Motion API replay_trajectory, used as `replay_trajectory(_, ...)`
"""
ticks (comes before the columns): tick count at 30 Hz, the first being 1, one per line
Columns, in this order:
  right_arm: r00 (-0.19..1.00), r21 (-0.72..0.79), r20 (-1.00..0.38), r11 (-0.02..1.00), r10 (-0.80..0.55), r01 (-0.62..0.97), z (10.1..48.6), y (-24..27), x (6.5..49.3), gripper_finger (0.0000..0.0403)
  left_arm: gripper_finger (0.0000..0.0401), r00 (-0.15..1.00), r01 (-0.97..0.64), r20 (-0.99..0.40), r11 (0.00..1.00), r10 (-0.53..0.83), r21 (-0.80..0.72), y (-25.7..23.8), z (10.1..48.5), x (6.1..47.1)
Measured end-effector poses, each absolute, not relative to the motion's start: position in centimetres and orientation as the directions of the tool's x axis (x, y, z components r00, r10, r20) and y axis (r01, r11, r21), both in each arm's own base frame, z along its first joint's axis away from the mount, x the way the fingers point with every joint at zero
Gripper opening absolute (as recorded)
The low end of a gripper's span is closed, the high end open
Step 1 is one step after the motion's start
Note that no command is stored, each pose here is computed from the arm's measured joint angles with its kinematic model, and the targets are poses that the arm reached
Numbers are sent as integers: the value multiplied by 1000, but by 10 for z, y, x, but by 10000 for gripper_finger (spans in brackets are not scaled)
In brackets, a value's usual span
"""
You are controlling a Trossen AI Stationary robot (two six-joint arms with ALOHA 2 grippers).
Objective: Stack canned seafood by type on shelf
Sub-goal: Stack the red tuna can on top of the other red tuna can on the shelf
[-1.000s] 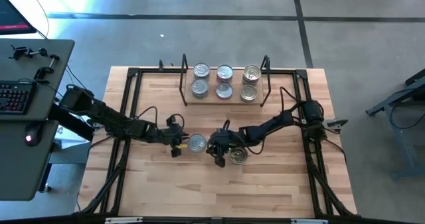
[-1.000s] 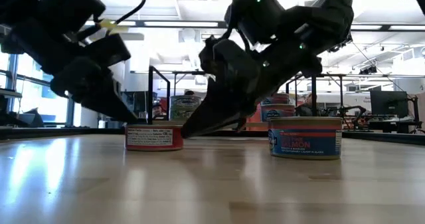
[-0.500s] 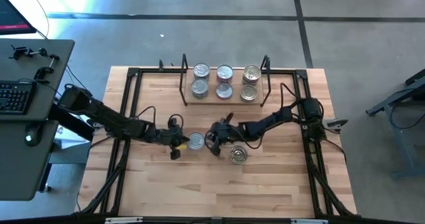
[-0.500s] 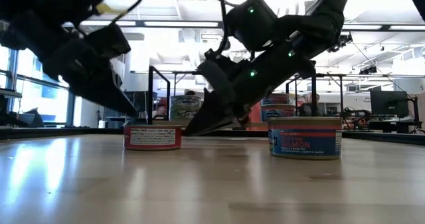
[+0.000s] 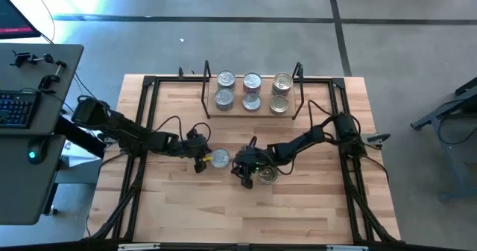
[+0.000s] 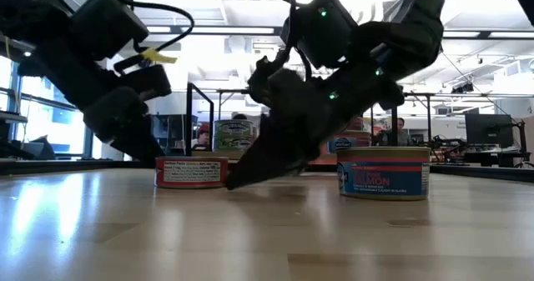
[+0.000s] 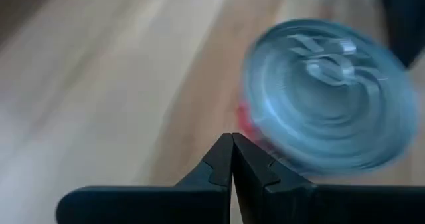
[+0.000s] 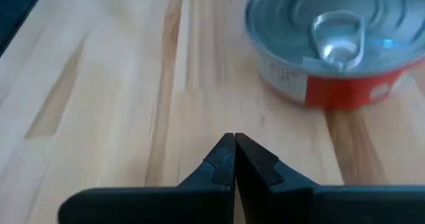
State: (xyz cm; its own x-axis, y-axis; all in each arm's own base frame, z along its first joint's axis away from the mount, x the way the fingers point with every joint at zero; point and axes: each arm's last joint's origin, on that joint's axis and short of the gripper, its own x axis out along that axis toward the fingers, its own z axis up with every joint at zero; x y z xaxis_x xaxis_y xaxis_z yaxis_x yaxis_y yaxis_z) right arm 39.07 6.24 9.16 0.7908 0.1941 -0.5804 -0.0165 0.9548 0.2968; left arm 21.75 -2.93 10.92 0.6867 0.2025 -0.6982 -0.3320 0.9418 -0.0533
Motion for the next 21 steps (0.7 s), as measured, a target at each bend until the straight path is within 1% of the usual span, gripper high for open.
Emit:
replay_trajectory(3, 820, 253, -562, 966, 107, 47, 89, 60, 393, 0, 0, 715, -263, -687, 960, 126, -97, -33, 106, 223)
replay_trajectory(6, 809, 207, -587, 966, -5, 156, 90, 54, 391, 0, 0, 705, -251, -705, 958, 82, -139, -34, 105, 221)
replay_trajectory(8, 774, 164, -626, 955, -94, 248, 94, 47, 387, 0, 0, 691, -249, -721, 954, 53, -169, -36, 107, 218)
replay_trajectory(12, 671, 50, -692, 910, -266, 412, 103, 36, 375, 0, 0, 697, -237, -715, 958, 50, -164, -43, 119, 210)
replay_trajectory(14, 635, 12, -709, 895, -307, 446, 107, 35, 370, 0, 0, 714, -237, -697, 960, 68, -150, -46, 126, 206)
replay_trajectory(16, 625, -2, -716, 896, -311, 444, 108, 37, 368, 0, 0, 740, -204, -668, 971, 70, -125, -50, 132, 205)
replay_trajectory(19, 636, -3, -714, 909, -294, 417, 108, 47, 367, 0, 1, 787, -93, -616, 994, 35, -62, -59, 138, 207)
replay_trajectory(21, 649, -10, -711, 926, -272, 377, 105, 59, 366, 0, 4, 814, -15, -581, 1000, 19, 12, -64, 140, 209)
